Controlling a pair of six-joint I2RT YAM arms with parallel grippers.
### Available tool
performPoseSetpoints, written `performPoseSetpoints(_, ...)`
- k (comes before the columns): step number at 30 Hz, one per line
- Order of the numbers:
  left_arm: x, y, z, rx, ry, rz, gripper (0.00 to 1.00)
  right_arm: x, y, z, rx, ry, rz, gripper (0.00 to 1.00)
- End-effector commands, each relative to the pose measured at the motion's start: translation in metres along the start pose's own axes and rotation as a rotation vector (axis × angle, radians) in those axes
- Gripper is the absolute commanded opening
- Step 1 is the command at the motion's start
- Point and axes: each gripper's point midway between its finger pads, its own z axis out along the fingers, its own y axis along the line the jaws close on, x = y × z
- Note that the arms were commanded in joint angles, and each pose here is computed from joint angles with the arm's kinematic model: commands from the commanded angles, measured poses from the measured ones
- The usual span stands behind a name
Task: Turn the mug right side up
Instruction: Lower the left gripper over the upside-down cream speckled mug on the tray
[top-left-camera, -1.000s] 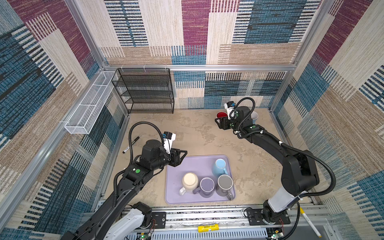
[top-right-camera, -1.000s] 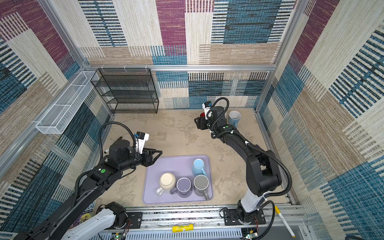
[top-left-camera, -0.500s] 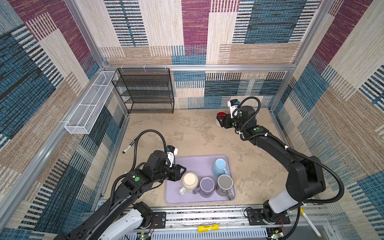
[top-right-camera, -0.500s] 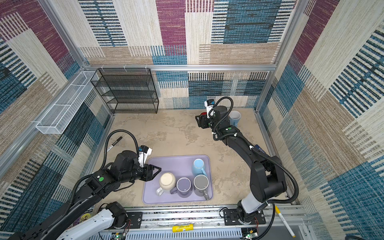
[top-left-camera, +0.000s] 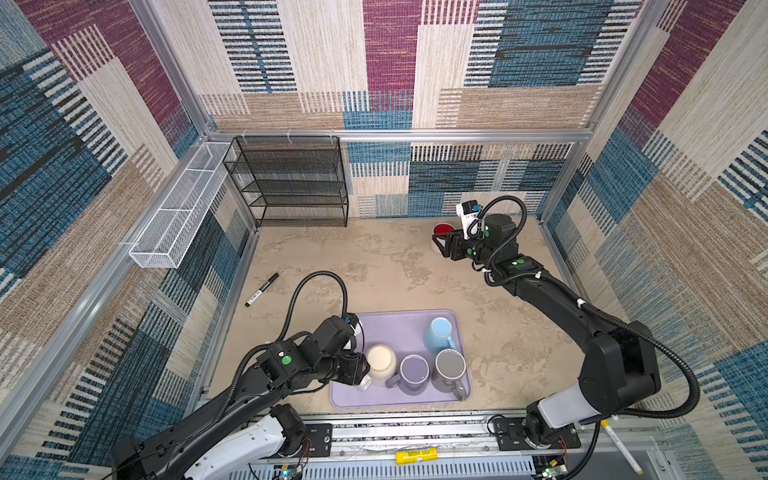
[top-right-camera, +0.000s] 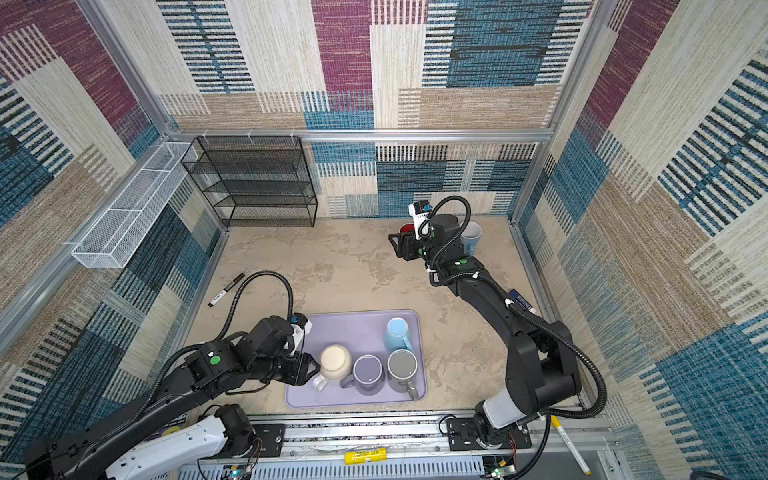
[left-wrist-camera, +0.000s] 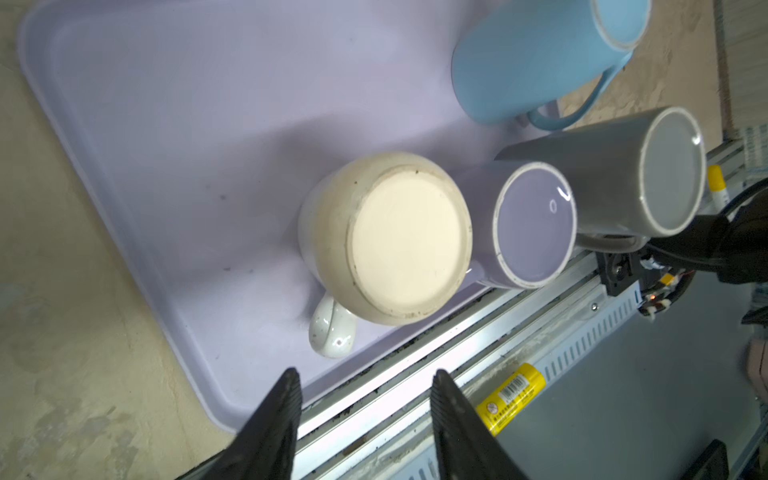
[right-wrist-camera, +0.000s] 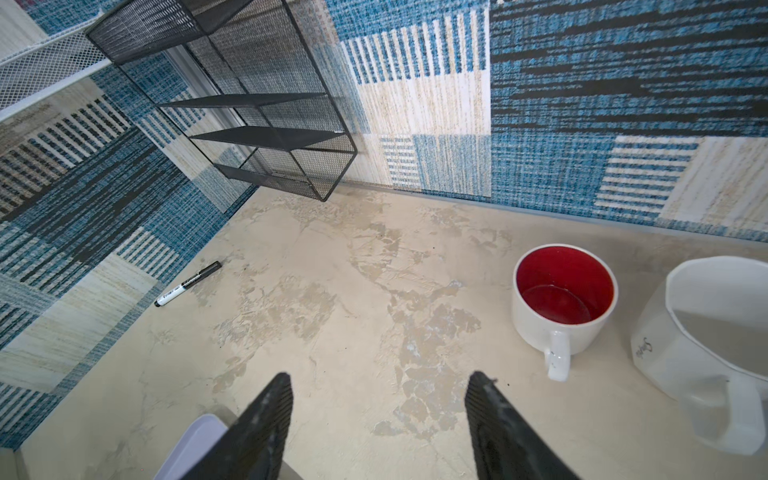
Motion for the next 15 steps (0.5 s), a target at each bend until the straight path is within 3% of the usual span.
performPoseSetpoints(1,0.006,0.005,0.005,-0.066,0.046,0.049,0.52,-0.008,0.009,-0.003,-0.041,-0.038,-0.030,0.68)
performPoseSetpoints(15,0.010,0.004,0.032,-0.208,0.143,0.178,0.48,-0.005,0.007,-0.004,-0.031,-0.025,-0.040,0.69)
